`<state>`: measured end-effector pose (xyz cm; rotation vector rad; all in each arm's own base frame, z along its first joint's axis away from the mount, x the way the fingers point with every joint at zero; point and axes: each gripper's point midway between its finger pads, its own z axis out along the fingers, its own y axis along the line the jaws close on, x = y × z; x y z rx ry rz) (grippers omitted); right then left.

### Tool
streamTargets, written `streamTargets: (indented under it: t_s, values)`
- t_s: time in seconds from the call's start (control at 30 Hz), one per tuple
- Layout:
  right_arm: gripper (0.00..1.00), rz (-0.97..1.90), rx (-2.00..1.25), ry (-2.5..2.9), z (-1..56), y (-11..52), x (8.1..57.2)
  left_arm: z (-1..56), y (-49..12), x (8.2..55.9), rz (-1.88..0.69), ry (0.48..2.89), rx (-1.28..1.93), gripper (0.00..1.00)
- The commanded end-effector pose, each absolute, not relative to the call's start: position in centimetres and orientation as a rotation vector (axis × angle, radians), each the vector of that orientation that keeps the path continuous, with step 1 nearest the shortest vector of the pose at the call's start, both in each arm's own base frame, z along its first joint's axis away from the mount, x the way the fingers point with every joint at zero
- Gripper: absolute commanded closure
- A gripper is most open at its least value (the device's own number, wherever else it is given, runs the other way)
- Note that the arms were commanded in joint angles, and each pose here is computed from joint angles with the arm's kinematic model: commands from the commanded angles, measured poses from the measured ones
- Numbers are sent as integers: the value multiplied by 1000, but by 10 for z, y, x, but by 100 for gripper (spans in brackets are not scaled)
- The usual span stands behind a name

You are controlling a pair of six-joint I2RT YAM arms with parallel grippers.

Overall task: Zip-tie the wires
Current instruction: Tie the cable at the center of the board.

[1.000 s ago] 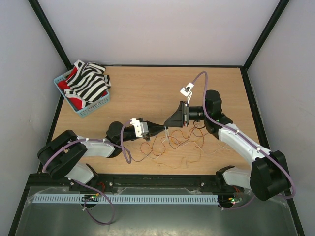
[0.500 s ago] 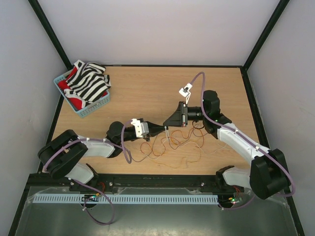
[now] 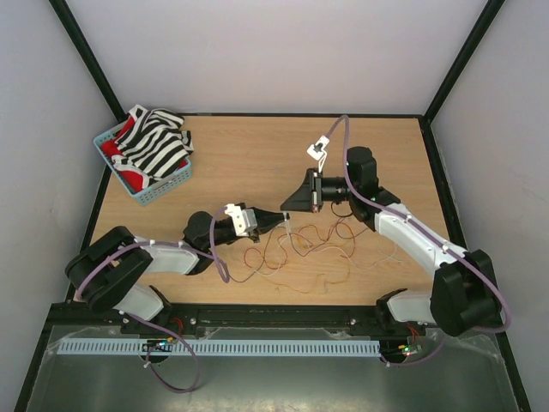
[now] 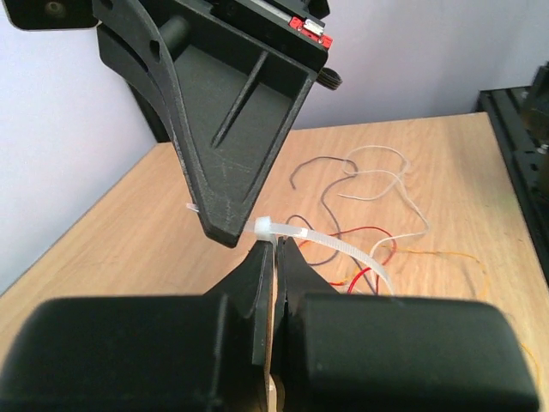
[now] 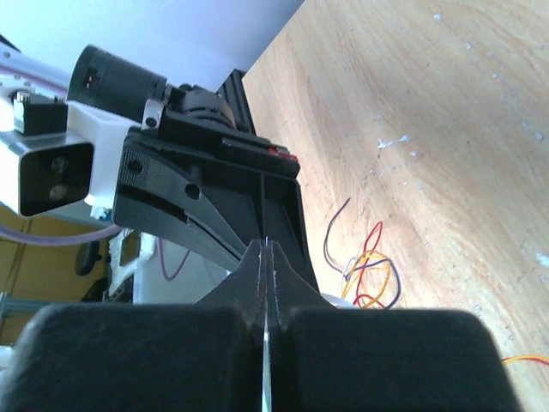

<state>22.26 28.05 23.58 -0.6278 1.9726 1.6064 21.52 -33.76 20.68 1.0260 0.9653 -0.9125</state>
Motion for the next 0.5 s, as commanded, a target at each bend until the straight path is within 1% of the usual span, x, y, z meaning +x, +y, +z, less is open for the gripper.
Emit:
streamTargets:
  t_s: [0.0, 0.17, 0.47]
  values:
    - [100, 1501, -618, 1900, 263, 286, 259, 213, -333, 210, -904, 932, 1017, 100]
    - [100, 1479, -600, 1904, 267, 290, 276, 215, -330, 209, -879, 926, 1007, 100]
    - [100, 1460, -585, 1891, 273, 288, 284, 213, -328, 208, -867, 925, 1009, 100]
